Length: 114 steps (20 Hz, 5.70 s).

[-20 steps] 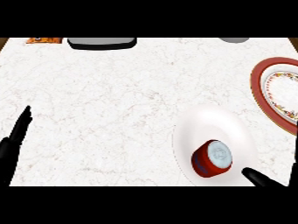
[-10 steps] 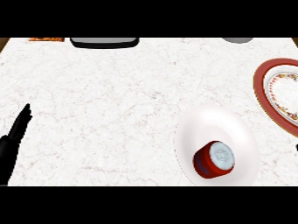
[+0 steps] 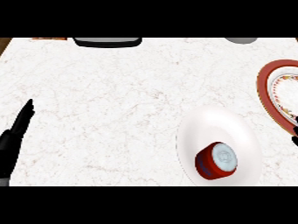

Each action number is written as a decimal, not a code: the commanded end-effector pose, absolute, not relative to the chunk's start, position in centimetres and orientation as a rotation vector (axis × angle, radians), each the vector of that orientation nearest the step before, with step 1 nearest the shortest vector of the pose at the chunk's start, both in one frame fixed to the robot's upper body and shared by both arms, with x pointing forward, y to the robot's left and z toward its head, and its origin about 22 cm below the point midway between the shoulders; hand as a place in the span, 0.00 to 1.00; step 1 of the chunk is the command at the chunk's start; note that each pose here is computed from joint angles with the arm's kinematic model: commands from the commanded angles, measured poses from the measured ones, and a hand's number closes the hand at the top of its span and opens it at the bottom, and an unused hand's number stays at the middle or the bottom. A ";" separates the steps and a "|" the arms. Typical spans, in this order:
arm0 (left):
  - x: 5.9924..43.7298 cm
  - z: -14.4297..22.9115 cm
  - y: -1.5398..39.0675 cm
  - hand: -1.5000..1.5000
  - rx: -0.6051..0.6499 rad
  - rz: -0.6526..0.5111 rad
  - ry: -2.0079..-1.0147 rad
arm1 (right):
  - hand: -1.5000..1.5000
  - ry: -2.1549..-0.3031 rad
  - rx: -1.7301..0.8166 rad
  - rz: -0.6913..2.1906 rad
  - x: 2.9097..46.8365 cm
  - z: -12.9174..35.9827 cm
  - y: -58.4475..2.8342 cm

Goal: Pick the can from the plate and place it in the plate

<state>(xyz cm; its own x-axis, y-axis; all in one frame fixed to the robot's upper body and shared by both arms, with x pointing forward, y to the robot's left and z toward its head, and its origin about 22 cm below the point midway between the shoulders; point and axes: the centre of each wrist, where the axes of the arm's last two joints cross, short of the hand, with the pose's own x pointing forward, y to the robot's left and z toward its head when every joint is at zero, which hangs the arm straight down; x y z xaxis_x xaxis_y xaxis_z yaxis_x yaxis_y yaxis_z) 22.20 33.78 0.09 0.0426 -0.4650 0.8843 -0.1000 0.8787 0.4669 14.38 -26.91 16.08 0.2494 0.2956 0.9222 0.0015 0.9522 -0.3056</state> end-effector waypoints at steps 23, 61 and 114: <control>21.8 -1.0 32.7 0.50 0.455 -0.298 -1.520 | 0.00 -1.003 -0.099 0.663 21.2 9.5 -25.1; 21.7 -0.8 33.1 0.50 0.463 -0.277 -1.531 | 1.00 -0.965 -0.881 0.846 23.0 16.1 -49.7; 22.8 0.3 33.1 0.50 0.454 -0.308 -1.524 | 0.00 -1.496 -0.500 0.796 35.3 11.9 -49.3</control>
